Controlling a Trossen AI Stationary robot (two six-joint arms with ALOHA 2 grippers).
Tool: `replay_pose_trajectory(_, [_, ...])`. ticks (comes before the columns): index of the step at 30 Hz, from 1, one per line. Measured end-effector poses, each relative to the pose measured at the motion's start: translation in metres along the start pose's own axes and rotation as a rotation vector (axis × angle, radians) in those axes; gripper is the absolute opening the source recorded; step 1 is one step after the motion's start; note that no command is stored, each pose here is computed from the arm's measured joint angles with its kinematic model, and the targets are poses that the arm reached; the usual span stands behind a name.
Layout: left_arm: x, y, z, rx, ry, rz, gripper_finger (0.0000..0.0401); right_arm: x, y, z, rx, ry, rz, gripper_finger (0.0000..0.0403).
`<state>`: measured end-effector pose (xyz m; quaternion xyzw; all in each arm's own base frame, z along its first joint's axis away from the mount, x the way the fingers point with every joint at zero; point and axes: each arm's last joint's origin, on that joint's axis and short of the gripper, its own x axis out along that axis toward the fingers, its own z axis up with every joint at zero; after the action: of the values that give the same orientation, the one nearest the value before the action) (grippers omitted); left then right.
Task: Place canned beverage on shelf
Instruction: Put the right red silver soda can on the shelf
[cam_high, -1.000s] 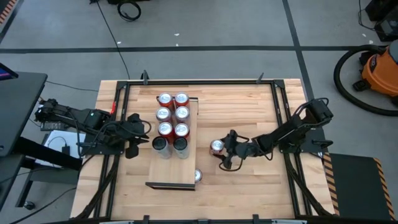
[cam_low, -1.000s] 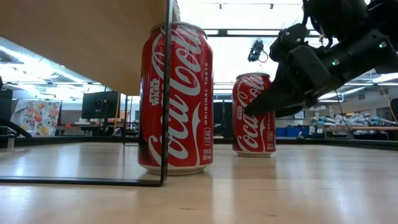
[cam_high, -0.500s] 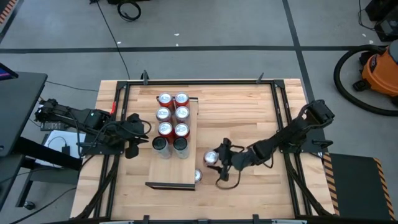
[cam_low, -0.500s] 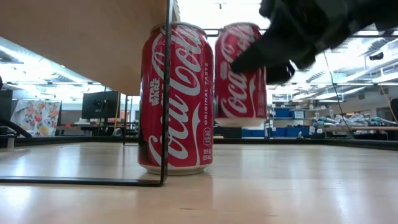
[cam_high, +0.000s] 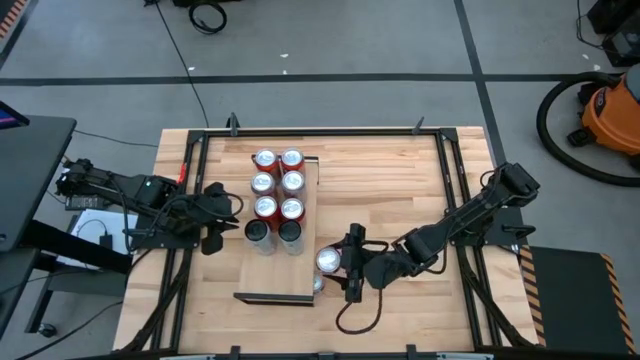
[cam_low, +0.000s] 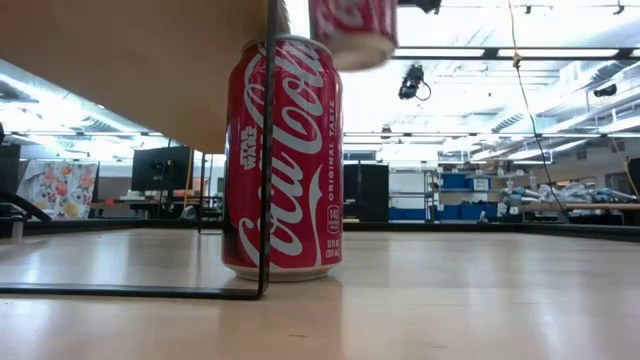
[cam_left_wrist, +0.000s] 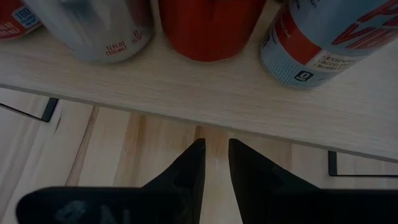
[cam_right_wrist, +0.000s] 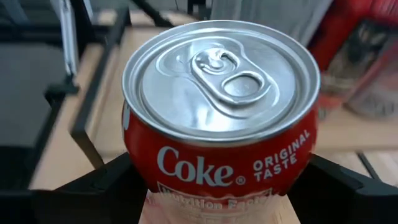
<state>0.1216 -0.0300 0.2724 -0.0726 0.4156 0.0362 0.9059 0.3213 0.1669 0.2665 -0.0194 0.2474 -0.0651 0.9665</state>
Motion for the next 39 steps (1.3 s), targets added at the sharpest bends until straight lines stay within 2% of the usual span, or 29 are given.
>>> replay_pose_trajectory(10, [0.0, 0.0, 0.0, 0.001, 0.0, 0.0, 0.0079, 0.002, 0.0, 0.021, 0.051, -0.127, 0.129, 0.0323])
replay_pose_trajectory(16, [0.0, 0.0, 0.0, 0.001, -0.003, -0.001, 0.0079, 0.012, -0.001, 0.028, 0.07, -0.172, 0.213, 0.0323])
replay_pose_trajectory(20, [0.0, 0.0, 0.001, 0.0, -0.006, -0.002, 0.0079, 0.022, 0.002, 0.038, 0.042, -0.169, 0.211, 0.0323])
replay_pose_trajectory(26, [0.0, 0.0, 0.001, 0.002, -0.011, -0.004, 0.0079, 0.046, 0.019, 0.046, -0.032, -0.068, 0.157, 0.0323])
replay_pose_trajectory(32, [0.0, 0.0, 0.0, 0.004, -0.001, 0.0, 0.0079, 0.059, 0.026, 0.056, 0.023, -0.042, 0.11, 0.0323])
replay_pose_trajectory(39, [0.0, 0.0, 0.0, 0.008, -0.001, -0.001, 0.0079, 0.062, 0.023, 0.049, 0.075, -0.02, 0.061, 0.0323])
